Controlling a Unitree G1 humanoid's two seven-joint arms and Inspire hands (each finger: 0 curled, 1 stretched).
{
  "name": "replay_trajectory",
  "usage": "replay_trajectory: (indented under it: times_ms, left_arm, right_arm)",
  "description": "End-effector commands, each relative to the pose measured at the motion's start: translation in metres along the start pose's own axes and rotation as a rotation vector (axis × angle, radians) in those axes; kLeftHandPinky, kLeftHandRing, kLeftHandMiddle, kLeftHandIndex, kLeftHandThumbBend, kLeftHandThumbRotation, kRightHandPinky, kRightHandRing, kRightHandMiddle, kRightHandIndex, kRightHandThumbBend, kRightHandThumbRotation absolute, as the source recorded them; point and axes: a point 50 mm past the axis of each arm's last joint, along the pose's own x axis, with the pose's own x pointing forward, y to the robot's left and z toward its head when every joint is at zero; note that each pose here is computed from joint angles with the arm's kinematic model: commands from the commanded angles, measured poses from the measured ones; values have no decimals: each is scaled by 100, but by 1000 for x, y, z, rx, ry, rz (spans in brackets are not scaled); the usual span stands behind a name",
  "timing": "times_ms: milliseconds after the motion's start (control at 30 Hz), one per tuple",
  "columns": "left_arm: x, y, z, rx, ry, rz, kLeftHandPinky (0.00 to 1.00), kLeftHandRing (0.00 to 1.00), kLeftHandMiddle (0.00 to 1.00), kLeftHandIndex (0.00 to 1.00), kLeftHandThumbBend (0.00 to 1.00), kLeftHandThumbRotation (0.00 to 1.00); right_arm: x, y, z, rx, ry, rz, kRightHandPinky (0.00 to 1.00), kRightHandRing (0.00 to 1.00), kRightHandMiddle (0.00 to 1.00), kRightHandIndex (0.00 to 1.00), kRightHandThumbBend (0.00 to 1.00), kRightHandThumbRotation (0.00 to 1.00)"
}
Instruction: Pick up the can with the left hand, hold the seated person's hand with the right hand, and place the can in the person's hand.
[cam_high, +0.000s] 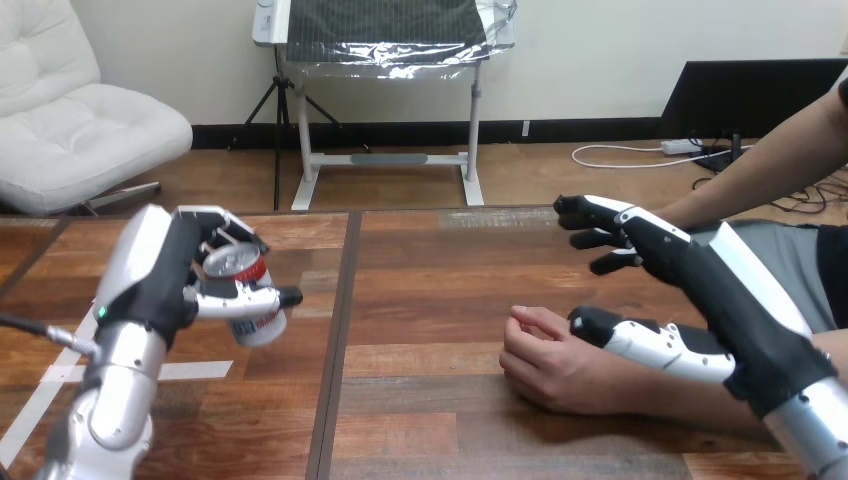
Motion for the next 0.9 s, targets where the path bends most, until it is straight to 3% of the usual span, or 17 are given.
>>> replay_trajectory:
  times_ms: [0, 400, 600, 867]
  left_arm:
    - [12, 36, 39, 61, -162, 95, 15, 18, 28, 44, 77, 0]
    - [8, 40, 49, 92, -172, 79, 9, 13, 22, 45, 77, 0]
    - [6, 42, 53, 97, -196, 79, 7, 11, 20, 44, 79, 0]
    - [4, 44, 58, 105, -211, 77, 6, 10, 20, 44, 80, 0]
  right_arm:
    - [18, -25, 7, -131, -48, -26, 68, 81, 86, 87, 86, 72]
    - [27, -38, -2, -275, 19, 56, 71, 85, 88, 89, 89, 64]
    - [30, -45, -9, -312, 54, 80, 79, 88, 89, 89, 93, 59]
    - [34, -53, -18, -352, 109, 132, 78, 88, 90, 90, 99, 58]
